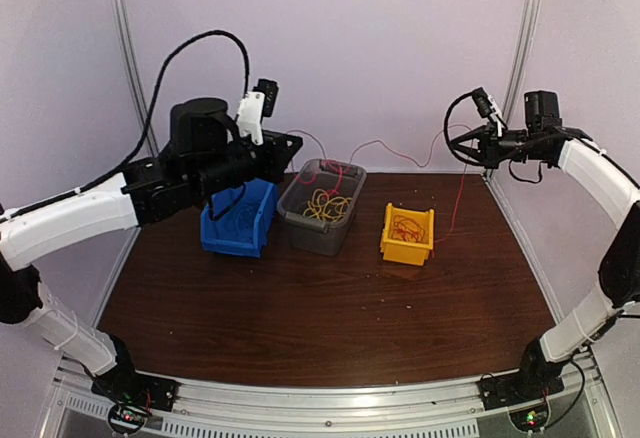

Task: Untangle the cables

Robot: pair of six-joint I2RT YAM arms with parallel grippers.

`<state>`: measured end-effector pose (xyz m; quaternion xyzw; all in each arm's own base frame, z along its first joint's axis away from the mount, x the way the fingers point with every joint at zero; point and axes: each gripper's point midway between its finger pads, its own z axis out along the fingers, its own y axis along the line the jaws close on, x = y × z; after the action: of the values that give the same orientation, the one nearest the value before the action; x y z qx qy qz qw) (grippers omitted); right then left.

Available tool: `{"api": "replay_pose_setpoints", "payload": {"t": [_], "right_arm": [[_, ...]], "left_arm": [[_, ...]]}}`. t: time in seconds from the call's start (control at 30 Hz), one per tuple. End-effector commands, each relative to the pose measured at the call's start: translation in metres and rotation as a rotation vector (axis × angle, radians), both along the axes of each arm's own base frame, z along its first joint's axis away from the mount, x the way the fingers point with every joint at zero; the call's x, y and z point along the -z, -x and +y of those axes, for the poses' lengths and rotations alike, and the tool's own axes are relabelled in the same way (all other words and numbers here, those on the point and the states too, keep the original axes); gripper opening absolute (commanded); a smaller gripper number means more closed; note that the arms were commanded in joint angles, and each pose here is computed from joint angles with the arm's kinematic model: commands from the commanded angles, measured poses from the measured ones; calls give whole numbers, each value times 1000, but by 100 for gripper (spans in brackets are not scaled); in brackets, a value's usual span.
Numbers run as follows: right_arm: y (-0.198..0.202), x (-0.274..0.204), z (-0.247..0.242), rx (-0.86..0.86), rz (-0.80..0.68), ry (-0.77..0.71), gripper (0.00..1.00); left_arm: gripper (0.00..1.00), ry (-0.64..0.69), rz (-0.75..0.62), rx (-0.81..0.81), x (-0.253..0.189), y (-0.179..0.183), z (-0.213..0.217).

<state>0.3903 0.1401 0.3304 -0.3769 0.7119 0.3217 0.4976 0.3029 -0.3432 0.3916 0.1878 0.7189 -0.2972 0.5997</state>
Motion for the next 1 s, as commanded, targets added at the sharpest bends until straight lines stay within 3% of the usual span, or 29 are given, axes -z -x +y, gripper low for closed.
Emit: {"api": "replay_pose_setpoints", "payload": {"t": [0.0,0.3,0.43,0.53,0.7,0.97], "right_arm": [[-13,-17,21,-21,4,-69,0],[-27,-49,54,-60,-47,-132,0],[-8,-97,52,-56,-111,-154,0],[12,-107,48,-40,-120,-133,0],[32,-100,44,-22,-141,-111,0],[-5,-57,41,39,-126,-55,0]], "left_arm": [[0,114,-72,112,-29,-10,-43],[0,169,-74,180,-22,-34,-95],[0,211,-72,207,-22,-39,-110],[0,236,-77,208,-20,-43,-115],[0,262,-79,250,-16,-42,-125],[0,288,-75,266,-18,-46,-134]]}}
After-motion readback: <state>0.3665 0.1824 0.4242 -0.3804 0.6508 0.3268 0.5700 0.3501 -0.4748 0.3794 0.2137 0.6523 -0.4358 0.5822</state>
